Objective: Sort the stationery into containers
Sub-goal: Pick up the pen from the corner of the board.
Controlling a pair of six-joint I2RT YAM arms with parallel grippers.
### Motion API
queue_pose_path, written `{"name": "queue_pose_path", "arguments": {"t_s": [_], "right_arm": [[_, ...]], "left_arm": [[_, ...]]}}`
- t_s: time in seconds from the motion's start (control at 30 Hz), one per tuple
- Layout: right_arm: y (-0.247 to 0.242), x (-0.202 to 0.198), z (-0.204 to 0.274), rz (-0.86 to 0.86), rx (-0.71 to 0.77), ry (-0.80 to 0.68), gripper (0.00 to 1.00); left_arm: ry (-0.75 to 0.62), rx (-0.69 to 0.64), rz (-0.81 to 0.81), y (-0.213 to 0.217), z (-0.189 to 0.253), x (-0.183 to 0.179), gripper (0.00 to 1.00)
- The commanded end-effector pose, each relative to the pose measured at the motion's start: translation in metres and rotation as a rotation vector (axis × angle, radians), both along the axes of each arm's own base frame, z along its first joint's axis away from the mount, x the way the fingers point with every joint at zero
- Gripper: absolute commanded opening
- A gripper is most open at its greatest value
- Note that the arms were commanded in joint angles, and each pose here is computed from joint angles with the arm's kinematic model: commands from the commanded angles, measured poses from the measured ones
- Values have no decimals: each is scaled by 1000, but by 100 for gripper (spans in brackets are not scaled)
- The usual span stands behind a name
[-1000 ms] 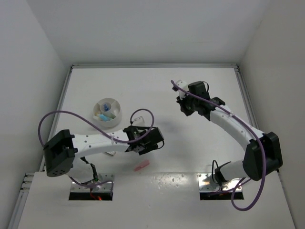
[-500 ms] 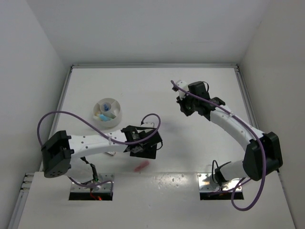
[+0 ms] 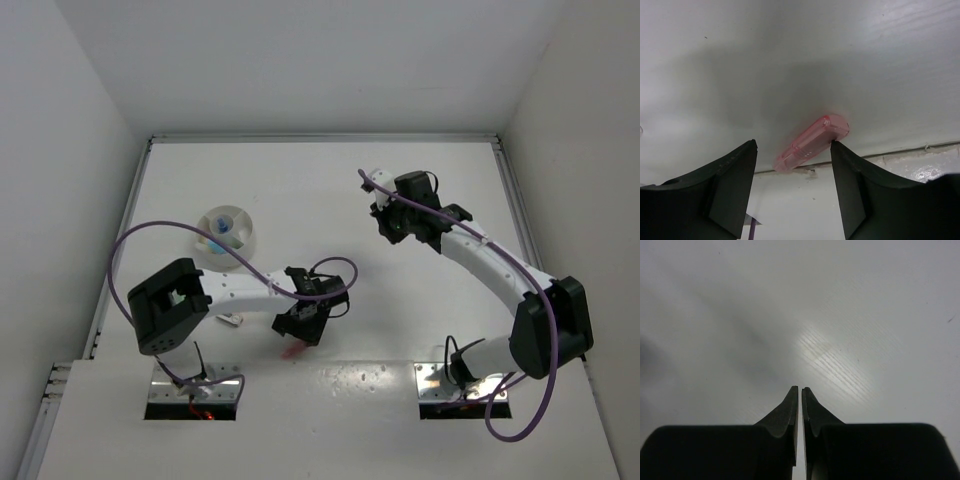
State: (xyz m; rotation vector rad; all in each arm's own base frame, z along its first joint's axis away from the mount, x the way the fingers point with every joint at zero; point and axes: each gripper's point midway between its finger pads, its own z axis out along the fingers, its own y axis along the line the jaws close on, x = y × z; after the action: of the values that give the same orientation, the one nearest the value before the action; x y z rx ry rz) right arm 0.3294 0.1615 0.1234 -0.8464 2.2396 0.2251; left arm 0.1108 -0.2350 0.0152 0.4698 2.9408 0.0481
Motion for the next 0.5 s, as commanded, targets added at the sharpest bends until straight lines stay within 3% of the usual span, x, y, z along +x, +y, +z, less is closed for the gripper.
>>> {"name": "queue_pose_path", "arguments": {"t_s": [0.0,0.2,0.47], "right_arm": [[2,4,8,16,19,-38,6],[2,4,8,16,19,-38,6],[2,4,8,16,19,-38,6]], "left_arm": [[-9,-42,-34,-11,11,6,66],[45,-106,-73,-19,6,-4,66],[87,-90,-93,-9,-5,-21,62]]}}
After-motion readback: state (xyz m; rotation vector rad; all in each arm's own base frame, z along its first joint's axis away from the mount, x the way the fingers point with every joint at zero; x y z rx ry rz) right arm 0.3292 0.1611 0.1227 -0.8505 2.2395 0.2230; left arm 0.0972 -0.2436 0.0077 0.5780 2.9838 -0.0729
